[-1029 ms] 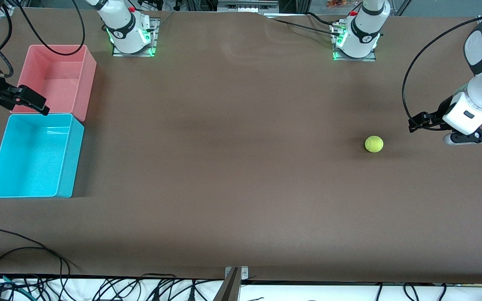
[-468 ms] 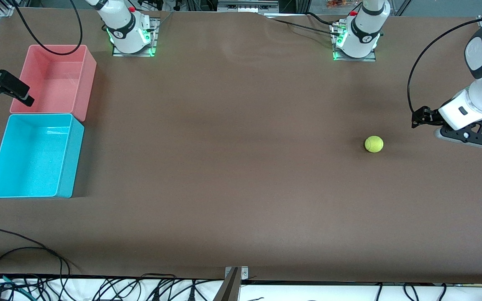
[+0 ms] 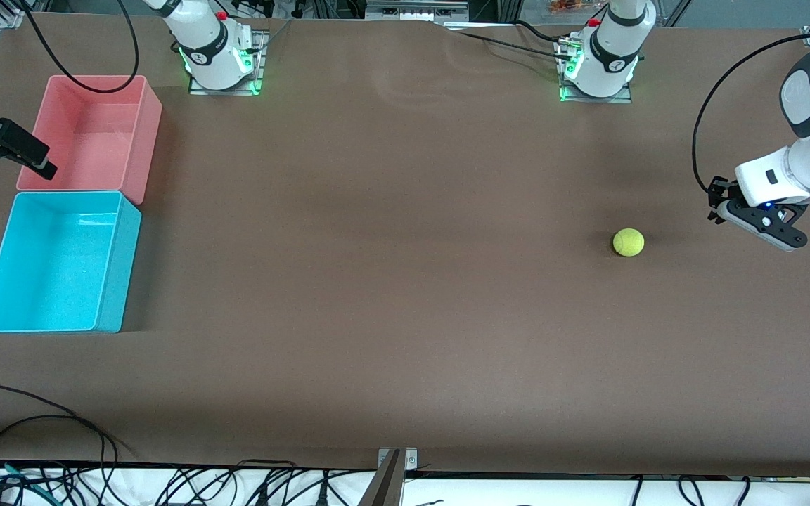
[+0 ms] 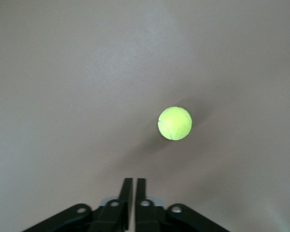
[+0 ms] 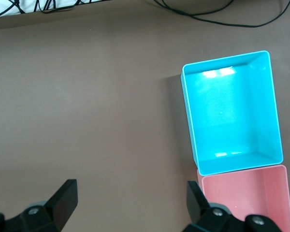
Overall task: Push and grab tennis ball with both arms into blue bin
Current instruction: 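Move the left gripper down and toward the tennis ball, then lower the left gripper beside the tennis ball, fingers closed, then push the tennis ball with the left gripper toward the right arm, then reach the right gripper over the rolling tennis ball, then grasp the tennis ball with the right gripper while the left gripper withdraws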
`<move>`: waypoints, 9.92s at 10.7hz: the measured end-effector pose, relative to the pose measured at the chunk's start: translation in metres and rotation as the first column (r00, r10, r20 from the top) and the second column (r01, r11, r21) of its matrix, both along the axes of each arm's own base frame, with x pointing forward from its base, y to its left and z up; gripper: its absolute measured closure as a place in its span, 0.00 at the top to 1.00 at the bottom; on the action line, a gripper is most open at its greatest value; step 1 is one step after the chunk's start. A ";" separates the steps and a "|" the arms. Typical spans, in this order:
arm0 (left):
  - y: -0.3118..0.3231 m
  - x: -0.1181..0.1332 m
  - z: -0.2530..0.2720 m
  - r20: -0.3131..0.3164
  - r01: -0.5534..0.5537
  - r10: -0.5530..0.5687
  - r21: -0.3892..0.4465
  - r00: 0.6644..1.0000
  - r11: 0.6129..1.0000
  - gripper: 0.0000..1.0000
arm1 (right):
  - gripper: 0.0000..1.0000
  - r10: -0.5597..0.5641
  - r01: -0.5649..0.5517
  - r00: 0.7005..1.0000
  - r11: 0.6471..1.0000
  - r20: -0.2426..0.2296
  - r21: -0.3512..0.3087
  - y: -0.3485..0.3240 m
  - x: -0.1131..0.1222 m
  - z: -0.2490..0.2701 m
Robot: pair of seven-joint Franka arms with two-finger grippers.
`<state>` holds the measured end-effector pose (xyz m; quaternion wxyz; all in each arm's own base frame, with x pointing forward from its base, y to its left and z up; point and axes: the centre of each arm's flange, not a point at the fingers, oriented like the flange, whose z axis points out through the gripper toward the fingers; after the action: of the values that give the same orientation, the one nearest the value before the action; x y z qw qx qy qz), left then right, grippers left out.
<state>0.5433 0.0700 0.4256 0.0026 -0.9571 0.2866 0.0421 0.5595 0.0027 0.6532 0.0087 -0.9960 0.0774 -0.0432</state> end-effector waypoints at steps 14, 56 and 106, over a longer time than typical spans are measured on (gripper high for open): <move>0.013 -0.019 -0.113 0.015 0.741 -0.742 -0.070 0.671 0.668 0.01 | 1.00 0.005 -0.005 1.000 1.000 -0.031 -0.001 0.002 -0.002 -0.002; -0.154 0.011 -0.222 0.107 0.555 -0.545 -0.100 0.831 0.826 0.01 | 1.00 0.020 -0.020 0.998 1.000 -0.059 0.000 0.010 0.006 -0.017; -0.077 -0.009 -0.079 0.110 0.461 -0.460 0.021 0.881 0.887 1.00 | 0.66 0.549 -0.590 0.757 0.807 -0.353 -0.010 0.430 -0.325 -0.467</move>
<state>0.5341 -0.0067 0.3462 0.0260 -0.8625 0.5052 -0.0145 0.2345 0.4325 0.1861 -0.0519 -0.9631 -0.2320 0.1259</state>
